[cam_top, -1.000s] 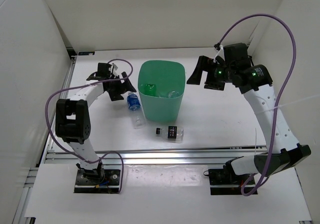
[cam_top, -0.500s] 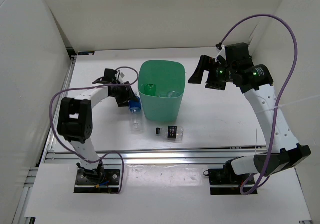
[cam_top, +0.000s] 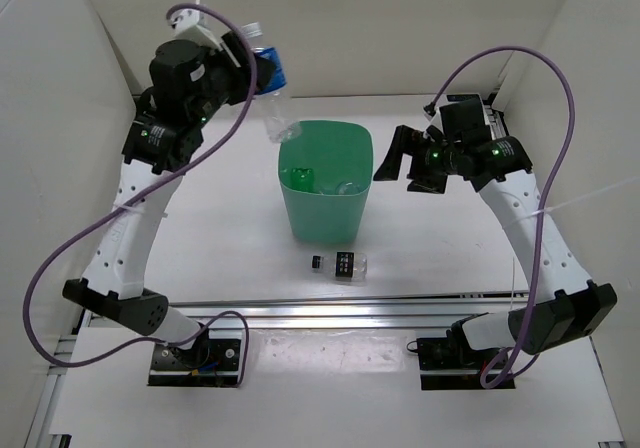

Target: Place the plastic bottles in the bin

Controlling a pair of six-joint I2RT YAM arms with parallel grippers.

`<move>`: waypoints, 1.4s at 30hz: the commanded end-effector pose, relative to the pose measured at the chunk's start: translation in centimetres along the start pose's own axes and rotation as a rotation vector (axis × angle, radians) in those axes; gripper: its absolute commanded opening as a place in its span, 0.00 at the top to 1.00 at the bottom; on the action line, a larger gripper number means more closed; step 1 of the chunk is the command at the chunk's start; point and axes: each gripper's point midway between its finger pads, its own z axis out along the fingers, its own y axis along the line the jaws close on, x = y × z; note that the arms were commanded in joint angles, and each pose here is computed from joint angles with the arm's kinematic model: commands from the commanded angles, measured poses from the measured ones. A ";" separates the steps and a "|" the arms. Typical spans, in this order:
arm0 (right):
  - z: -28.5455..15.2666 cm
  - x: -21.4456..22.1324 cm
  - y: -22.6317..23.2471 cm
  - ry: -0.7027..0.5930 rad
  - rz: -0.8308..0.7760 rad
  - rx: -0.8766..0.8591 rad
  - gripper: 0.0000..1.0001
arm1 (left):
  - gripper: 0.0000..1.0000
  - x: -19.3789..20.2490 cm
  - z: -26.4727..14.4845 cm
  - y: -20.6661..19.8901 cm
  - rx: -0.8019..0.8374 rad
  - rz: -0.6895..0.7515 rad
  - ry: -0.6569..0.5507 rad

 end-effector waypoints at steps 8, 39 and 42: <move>-1.4 -1.3 0.7 -0.093 -0.016 -0.036 0.00 | 0.43 13.5 6.0 -3.5 -0.030 0.178 0.294; 12.5 20.6 2.0 0.152 -1.341 0.102 0.11 | 0.01 11.3 -10.2 18.3 -0.651 -0.142 0.155; 14.0 21.1 -0.1 0.174 -1.344 0.139 0.11 | 0.01 11.5 -10.1 18.0 -0.634 -0.137 0.170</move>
